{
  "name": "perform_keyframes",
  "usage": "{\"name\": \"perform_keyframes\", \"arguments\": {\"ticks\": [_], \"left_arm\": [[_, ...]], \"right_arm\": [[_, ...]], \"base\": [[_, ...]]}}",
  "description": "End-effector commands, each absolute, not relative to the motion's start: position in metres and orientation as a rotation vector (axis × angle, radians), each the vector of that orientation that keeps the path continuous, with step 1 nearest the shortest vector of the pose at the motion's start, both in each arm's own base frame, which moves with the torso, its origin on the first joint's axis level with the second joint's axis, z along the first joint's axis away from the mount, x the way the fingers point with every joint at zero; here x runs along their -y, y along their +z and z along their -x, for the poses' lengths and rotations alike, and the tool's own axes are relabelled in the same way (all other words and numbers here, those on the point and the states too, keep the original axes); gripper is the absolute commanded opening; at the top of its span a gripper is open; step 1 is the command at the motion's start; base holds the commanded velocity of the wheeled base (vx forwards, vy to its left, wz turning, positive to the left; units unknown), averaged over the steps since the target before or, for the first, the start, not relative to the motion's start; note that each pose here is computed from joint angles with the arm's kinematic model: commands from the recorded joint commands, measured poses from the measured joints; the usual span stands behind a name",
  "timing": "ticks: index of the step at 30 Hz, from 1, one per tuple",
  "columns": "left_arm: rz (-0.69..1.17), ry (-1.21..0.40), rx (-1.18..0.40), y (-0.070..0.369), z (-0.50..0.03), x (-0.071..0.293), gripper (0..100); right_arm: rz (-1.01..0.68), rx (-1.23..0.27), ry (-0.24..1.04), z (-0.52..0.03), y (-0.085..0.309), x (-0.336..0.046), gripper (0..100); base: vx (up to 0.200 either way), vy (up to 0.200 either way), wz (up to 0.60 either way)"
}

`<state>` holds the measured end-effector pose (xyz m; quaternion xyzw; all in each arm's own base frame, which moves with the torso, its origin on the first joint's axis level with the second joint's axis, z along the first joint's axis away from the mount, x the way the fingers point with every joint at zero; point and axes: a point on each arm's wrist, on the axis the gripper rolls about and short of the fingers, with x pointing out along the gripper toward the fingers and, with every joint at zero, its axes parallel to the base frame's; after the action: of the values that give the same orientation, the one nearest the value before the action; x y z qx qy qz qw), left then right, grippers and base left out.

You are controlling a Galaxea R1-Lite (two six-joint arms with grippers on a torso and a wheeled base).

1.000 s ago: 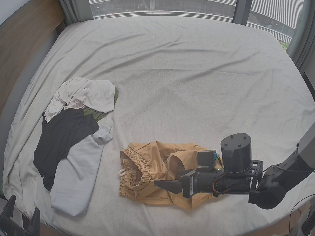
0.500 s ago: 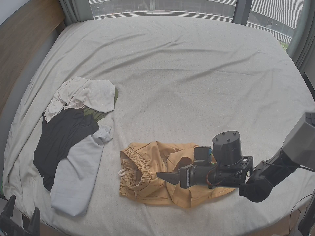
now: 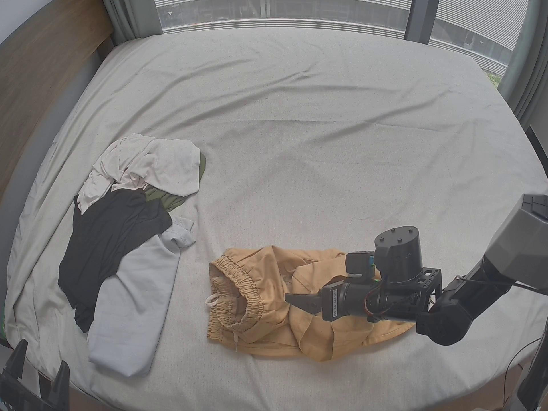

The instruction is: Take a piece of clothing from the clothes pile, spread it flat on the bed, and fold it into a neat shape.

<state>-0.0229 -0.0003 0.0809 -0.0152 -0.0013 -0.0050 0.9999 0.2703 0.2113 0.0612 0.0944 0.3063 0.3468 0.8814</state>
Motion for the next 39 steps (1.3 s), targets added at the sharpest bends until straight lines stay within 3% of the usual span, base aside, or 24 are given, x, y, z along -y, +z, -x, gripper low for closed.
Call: {"name": "perform_keyframes", "arguments": {"ticks": [1,3,4,21,39], "left_arm": [[0.031,-0.011,0.001,0.076,0.023,0.0,100],[0.031,-0.009,0.001,0.076,0.023,0.0,100],[0.031,-0.009,0.001,0.076,0.023,0.0,100],[0.031,-0.009,0.001,0.076,0.023,0.0,100],[0.029,-0.009,0.003,0.076,0.023,0.0,100]], "right_arm": [[-0.196,-0.647,0.713,-0.272,0.057,-0.21,100],[-0.196,-0.648,0.71,-0.273,0.056,-0.21,100],[-0.195,-0.649,0.71,-0.273,0.055,-0.21,0],[-0.198,-0.665,0.626,-0.276,0.051,-0.19,0],[-0.259,-0.588,0.576,-0.247,0.093,-0.134,0]], "base": [[0.0,0.0,0.0],[0.0,0.0,0.0],[0.0,0.0,0.0],[0.0,0.0,0.0],[0.0,0.0,0.0]]}}
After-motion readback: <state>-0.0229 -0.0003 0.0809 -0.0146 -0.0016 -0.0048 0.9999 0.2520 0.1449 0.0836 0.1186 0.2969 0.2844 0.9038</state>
